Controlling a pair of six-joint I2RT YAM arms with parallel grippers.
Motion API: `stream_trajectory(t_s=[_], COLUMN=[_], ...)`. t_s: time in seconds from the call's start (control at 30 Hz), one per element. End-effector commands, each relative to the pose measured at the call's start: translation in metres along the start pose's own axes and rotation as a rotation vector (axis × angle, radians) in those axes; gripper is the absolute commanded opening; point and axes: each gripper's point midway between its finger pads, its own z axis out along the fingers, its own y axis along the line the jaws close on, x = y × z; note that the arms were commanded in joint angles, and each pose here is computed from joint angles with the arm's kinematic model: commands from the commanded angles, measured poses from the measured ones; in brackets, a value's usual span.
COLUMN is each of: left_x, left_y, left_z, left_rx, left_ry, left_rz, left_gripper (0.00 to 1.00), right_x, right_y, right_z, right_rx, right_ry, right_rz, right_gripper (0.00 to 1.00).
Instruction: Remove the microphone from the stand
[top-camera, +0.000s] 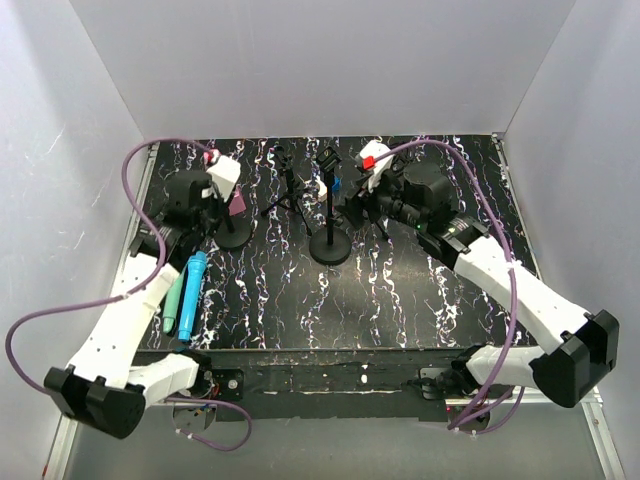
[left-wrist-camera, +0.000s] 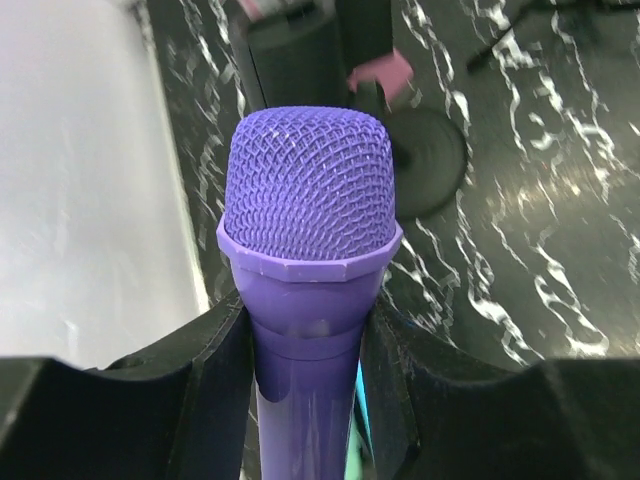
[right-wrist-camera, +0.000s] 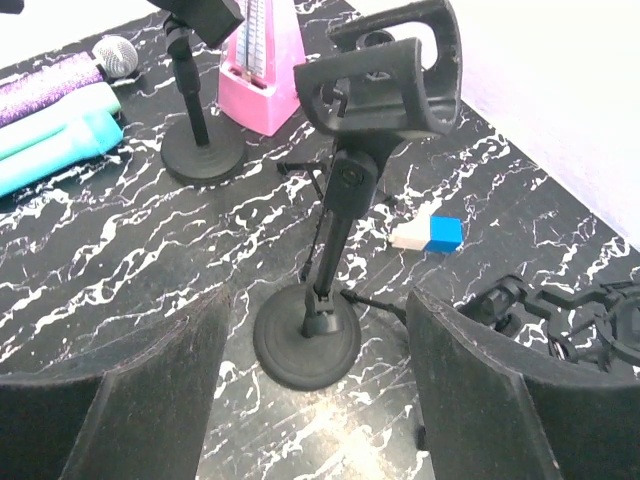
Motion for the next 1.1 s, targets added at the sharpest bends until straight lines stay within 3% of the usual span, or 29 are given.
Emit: stream_trajectory(t_s=[0.0,0.1,0.3,0.6,0.8,0.97,1.07], left_x=[0.035,0.052,0.080,0.120,0.135,0.145,0.154], left_y=[-0.024,-0.059,-0.100,-0.124,-0.118,-0.120,-0.122], left_z=[-0.013,-0.004,0.032,0.057,0.068,0.074,0.081], left_rx=[0.053,0.155,0.216,0.135,0.060,0.068,0.058], left_ry=[0.042,0.032,0.144,0.369,0.444,0.544,0.603], left_rz=[-0.246,-0.352,-0.447,-0.647,-0.645,-0.597,-0.567], left_gripper=[0.00,0.00,0.00,0.00,0.00,0.18,0.20], right_x=[-0.017,-0.016,-0.015,-0.015,-0.019,-0.019,-0.019], right_y=[-0.002,-0.002,-0.012,-0.009,-0.016,-0.016,-0.017], right_z=[-0.021,-0.028,-0.039,-0.049,-0.055,-0.058,-0.057], right_rx=[0.007,0.006,0.051,0.034,0.063,0.059,0.057], right_ry=[-0.006,-0.002,0.029,0.048,0.055,0.064,0.063], right_rz=[-0.064,-0.119,-0.182,-0.230,-0.260,-0.273,-0.274], right_gripper=[0.77,0.77,0.77,0.77,0.77,0.77,0.77])
